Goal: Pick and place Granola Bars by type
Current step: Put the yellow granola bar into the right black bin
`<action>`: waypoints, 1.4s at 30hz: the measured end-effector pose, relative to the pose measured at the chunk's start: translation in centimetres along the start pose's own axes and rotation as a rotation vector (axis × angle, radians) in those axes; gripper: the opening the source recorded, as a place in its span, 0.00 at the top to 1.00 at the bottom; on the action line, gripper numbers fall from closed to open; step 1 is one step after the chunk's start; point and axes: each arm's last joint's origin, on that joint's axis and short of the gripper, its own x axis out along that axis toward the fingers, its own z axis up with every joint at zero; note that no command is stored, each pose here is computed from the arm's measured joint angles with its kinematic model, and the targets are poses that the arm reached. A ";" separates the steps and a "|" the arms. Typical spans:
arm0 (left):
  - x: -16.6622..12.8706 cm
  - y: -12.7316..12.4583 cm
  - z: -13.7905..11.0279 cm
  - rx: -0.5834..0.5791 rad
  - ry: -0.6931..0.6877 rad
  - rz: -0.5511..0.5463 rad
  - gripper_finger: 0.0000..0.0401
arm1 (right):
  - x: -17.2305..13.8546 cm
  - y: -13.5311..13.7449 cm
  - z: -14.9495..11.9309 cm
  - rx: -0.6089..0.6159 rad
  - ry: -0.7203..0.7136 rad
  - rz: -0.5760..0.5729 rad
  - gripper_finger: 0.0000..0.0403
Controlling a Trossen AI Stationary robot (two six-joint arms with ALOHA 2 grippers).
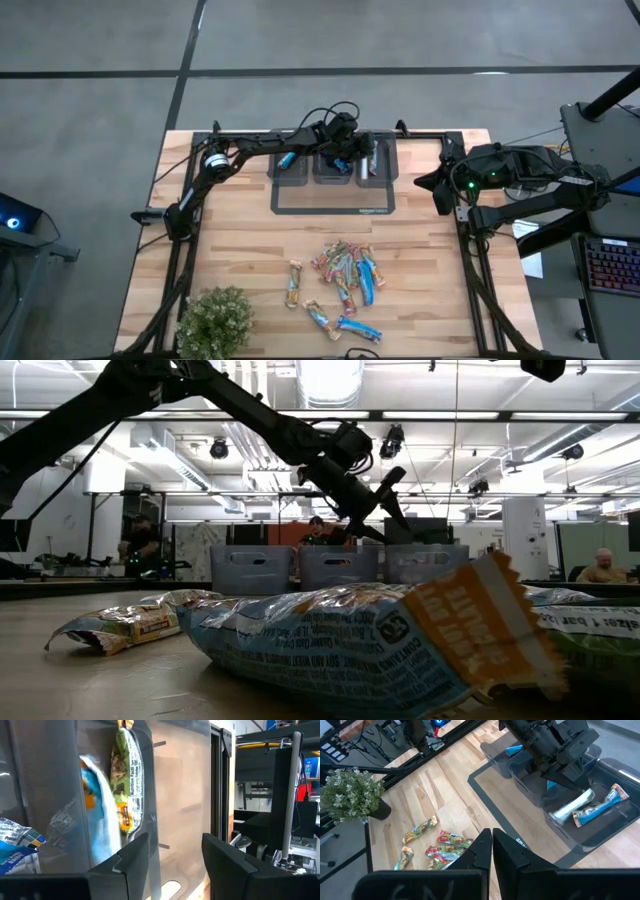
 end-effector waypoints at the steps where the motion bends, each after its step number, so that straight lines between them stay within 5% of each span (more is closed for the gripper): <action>1: 0.0 0.0 0.0 0.000 0.003 -0.001 0.59 | 0.0 0.0 0.0 -0.001 0.000 0.000 0.98; 15: 0.0 -0.2 -0.4 0.030 0.090 -0.034 0.60 | 0.0 0.0 0.0 -0.005 0.000 0.000 0.98; 28: -0.9 -1.5 -0.1 0.104 0.074 -0.073 0.97 | 0.0 0.0 0.0 -0.003 0.000 0.000 0.98; 42: -3.6 -3.6 0.0 0.221 0.045 -0.117 1.00 | 0.0 0.0 0.0 0.001 0.002 -0.002 0.98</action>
